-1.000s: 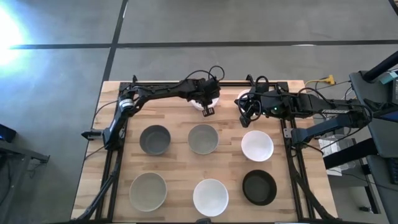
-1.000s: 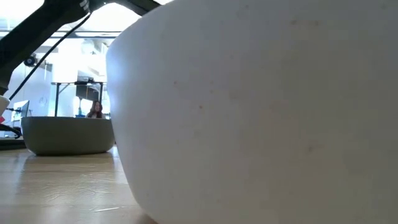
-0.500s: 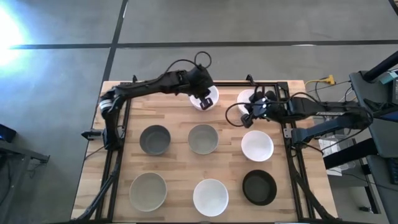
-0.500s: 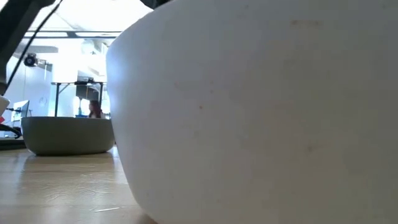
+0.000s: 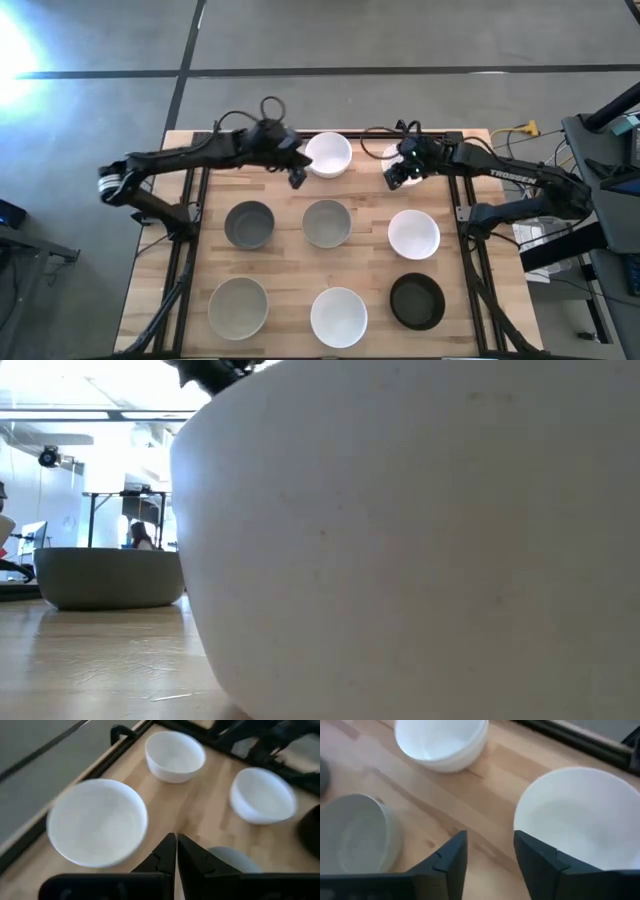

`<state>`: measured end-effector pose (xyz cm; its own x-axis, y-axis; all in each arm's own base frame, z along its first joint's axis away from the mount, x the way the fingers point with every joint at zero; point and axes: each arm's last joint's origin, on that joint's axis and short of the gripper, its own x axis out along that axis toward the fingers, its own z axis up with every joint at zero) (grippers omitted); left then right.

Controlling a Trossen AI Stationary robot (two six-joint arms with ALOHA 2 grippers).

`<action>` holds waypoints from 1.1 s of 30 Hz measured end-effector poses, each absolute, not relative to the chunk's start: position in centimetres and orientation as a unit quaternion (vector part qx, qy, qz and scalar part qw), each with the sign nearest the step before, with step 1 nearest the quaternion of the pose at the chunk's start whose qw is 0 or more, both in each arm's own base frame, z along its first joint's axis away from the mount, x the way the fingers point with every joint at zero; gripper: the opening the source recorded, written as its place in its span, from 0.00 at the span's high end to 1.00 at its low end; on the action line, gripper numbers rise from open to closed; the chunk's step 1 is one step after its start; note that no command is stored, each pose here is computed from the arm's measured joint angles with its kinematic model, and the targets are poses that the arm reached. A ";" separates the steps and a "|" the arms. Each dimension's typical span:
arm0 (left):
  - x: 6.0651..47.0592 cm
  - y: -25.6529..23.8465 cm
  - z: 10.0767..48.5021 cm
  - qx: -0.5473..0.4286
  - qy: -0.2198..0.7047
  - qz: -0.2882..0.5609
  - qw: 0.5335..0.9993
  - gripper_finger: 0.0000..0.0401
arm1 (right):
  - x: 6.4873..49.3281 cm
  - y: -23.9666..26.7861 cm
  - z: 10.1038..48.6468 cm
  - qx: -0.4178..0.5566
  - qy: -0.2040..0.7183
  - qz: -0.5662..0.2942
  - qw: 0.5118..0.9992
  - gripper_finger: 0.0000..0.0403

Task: Nest bowls inside each other
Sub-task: Stack the white bowl on the stacked white bowl

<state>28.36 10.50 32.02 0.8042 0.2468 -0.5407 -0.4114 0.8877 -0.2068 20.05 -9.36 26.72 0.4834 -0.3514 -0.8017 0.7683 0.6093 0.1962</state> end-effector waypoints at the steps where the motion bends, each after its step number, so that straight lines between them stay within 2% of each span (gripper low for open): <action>1: 27.7 10.2 31.7 -0.172 0.249 0.170 0.938 1.00 | 20.0 -9.8 26.4 0.281 0.384 -0.339 0.812 0.59; 6: 24.9 8.9 30.5 -0.235 0.203 0.149 0.939 1.00 | 20.4 -11.6 24.2 0.307 0.441 -0.315 0.782 0.56; 11: 22.7 8.1 29.7 -0.272 0.164 0.147 0.937 1.00 | 21.5 -12.3 21.5 0.294 0.513 -0.292 0.751 0.55; 23: 21.1 7.5 29.8 -0.279 0.130 0.142 0.941 1.00 | 23.0 -13.3 17.2 0.279 0.588 -0.294 0.700 0.56; 28: 21.5 7.6 29.6 -0.279 0.132 0.143 0.940 1.00 | 23.5 -13.6 16.7 0.271 0.598 -0.284 0.699 0.62; 33: 21.9 7.7 29.2 -0.281 0.140 0.145 0.938 1.00 | 24.1 -13.9 17.6 0.267 0.584 -0.279 0.714 0.76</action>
